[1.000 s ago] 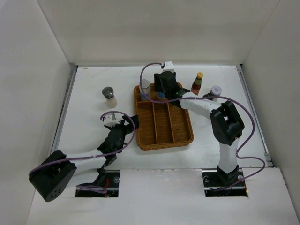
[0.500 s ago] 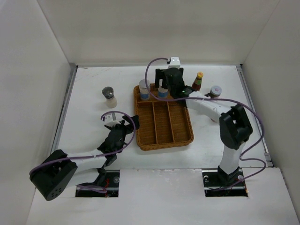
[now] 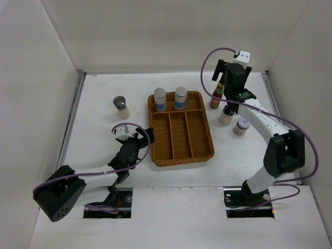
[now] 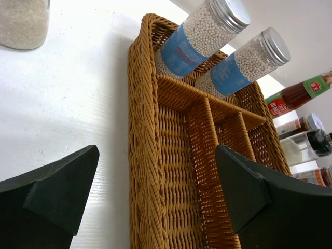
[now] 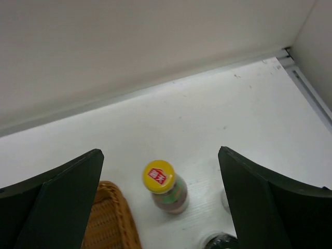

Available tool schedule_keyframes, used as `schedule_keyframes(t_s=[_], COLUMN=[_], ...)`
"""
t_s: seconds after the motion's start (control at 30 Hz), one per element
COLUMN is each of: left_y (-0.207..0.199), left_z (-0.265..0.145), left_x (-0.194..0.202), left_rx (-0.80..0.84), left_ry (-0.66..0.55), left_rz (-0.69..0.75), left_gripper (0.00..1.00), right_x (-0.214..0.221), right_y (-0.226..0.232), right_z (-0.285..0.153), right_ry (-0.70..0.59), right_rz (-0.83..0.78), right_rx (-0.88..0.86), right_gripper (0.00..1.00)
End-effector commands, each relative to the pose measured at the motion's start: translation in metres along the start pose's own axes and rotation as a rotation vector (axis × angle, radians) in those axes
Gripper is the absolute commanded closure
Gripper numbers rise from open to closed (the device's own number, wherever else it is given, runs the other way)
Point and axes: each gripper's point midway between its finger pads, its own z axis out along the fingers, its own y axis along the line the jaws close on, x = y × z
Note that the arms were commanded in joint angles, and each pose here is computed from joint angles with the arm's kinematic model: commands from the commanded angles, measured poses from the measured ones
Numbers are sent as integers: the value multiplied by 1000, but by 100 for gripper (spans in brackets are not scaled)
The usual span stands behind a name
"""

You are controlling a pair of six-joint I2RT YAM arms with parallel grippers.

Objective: Organize the condiment bottles

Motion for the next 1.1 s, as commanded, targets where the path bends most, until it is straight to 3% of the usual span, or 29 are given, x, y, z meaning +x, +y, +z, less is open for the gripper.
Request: schedule_keyframes(t_s=[0.0, 0.3, 0.43, 0.53, 0.6, 0.9, 1.07], left_y=[-14, -17, -15, -16, -15, -16, -16], left_z=[3, 5, 6, 6, 6, 7, 7], left_x=[-6, -3, -3, -3, -3, 0, -1], left_rx=[39, 52, 48, 50, 49, 52, 53], left_ry=[-22, -11, -9, -10, -10, -2, -3], left_rz=[-39, -39, -35, -36, -36, -33, -34], left_gripper=[3, 3, 3, 3, 3, 3, 3], right_x=[33, 64, 75, 72, 56, -54, -64], right_y=[-10, 10, 6, 2, -4, 2, 41], right_z=[11, 35, 43, 42, 38, -19, -47], right_ry=[77, 147, 163, 143, 82, -189, -211], right_rz=[-73, -80, -96, -96, -91, -15, -10], right_rx=[22, -73, -46, -16, 8, -21, -136], right_gripper=[1, 8, 29, 52, 59, 61, 59])
